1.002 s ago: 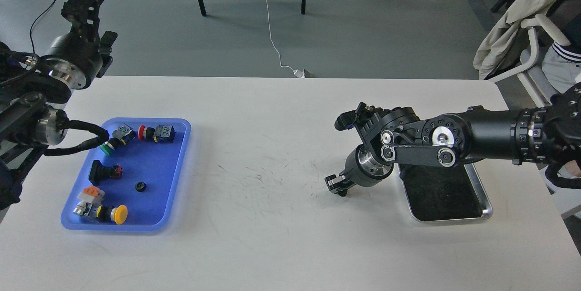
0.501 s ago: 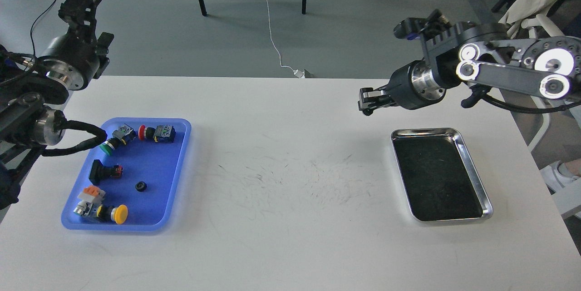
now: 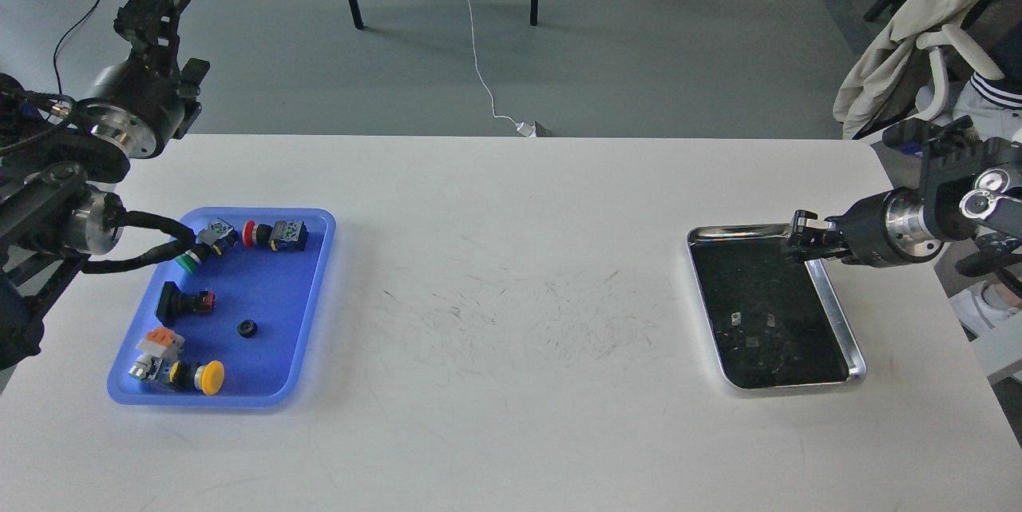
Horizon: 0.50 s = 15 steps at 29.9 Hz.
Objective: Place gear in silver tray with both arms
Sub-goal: 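Carry the gear over the silver tray and open the right gripper, then raise both arms away from the table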
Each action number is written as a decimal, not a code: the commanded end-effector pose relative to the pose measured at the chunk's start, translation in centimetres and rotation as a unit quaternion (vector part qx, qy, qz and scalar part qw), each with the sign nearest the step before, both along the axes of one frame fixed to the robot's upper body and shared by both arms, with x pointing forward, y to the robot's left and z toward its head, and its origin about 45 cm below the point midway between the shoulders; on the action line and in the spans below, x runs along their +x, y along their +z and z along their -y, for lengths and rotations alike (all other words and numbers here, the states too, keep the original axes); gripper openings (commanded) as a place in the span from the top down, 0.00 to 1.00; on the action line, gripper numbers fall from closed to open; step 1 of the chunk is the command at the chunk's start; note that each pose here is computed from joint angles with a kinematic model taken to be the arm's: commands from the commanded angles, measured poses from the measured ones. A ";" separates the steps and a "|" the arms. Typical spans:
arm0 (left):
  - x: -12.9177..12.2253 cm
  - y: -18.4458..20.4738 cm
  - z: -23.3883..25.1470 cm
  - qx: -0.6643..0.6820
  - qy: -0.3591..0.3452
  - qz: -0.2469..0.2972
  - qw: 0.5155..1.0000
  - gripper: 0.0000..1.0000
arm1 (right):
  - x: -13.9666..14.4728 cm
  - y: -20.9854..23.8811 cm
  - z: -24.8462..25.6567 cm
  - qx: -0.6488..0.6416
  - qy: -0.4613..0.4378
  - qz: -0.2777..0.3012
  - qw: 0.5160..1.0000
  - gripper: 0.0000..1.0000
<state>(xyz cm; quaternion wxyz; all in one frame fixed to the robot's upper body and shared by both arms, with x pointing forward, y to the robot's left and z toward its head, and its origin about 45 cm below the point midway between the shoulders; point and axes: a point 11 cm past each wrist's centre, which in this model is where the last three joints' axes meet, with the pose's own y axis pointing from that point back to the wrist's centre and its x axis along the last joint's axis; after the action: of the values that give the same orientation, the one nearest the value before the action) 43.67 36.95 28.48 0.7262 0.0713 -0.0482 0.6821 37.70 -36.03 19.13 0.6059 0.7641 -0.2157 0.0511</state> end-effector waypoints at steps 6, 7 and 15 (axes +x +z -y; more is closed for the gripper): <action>0.1 0.3 0.0 0.000 -0.002 0.003 1.000 0.02 | -0.6 -3.2 -2.8 -0.001 0.030 -0.027 0.999 0.98; 0.1 0.3 0.0 0.000 -0.001 0.003 1.000 0.02 | -0.5 -3.4 -2.9 -0.003 0.031 -0.027 0.999 0.98; 0.1 0.5 -0.3 0.001 0.001 0.005 1.000 0.02 | -0.1 -3.2 -2.8 -0.006 0.028 -0.023 0.999 0.94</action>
<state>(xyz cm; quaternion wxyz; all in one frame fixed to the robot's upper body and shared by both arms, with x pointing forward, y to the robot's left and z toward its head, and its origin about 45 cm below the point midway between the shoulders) 43.78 37.15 29.00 0.7256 0.0680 -0.0527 0.6827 37.48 -33.23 15.77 0.6136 0.7675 -0.1785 0.0501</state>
